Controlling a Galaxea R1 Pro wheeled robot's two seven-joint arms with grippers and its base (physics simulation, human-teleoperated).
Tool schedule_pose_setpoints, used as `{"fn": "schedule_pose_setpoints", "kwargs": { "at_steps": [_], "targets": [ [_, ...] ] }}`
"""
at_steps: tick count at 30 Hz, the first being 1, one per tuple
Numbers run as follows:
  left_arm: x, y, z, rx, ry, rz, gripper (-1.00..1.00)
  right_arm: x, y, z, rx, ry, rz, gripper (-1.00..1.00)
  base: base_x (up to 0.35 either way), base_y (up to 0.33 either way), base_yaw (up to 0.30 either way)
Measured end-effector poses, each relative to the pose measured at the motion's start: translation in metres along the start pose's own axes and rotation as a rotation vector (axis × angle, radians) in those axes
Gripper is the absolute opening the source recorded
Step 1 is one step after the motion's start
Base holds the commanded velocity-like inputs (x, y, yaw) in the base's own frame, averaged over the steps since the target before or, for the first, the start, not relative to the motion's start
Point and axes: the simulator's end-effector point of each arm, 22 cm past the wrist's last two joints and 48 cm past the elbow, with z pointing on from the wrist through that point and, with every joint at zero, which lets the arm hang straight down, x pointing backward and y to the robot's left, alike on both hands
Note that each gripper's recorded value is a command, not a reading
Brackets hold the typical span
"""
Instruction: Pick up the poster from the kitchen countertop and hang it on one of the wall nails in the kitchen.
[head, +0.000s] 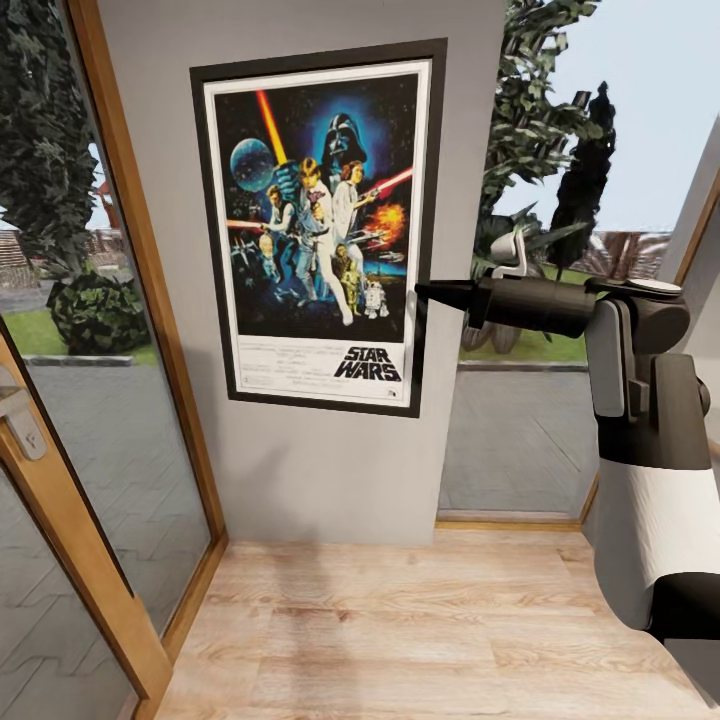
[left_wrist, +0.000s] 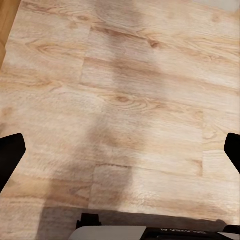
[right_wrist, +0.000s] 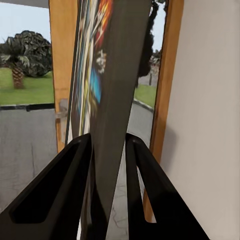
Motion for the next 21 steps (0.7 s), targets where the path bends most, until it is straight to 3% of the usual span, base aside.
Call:
{"fn": "schedule_pose_setpoints", "kwargs": {
  "at_steps": [7, 15, 21],
  "targets": [
    [-0.0001, 0.0004, -0.0001, 0.0, 0.0, 0.0, 1.0, -0.0005, 0.0001, -0.0002, 0.0, -0.002, -0.003, -1.0, 0.052, 0.0, 0.0],
    [-0.0016, 0.0004, 0.0001, 0.0, -0.003, 0.001, 1.0, -0.0065, 0.0003, -0.0003, -0.001, -0.03, -0.052, -1.0, 0.022, 0.0, 0.0],
    [-0.0017, 0.0003, -0.0001, 0.0, -0.004, 0.001, 1.0, -0.0077, 0.0009, -0.0003, -0.002, -0.034, -0.061, -1.0, 0.056, 0.0, 0.0]
  ]
}}
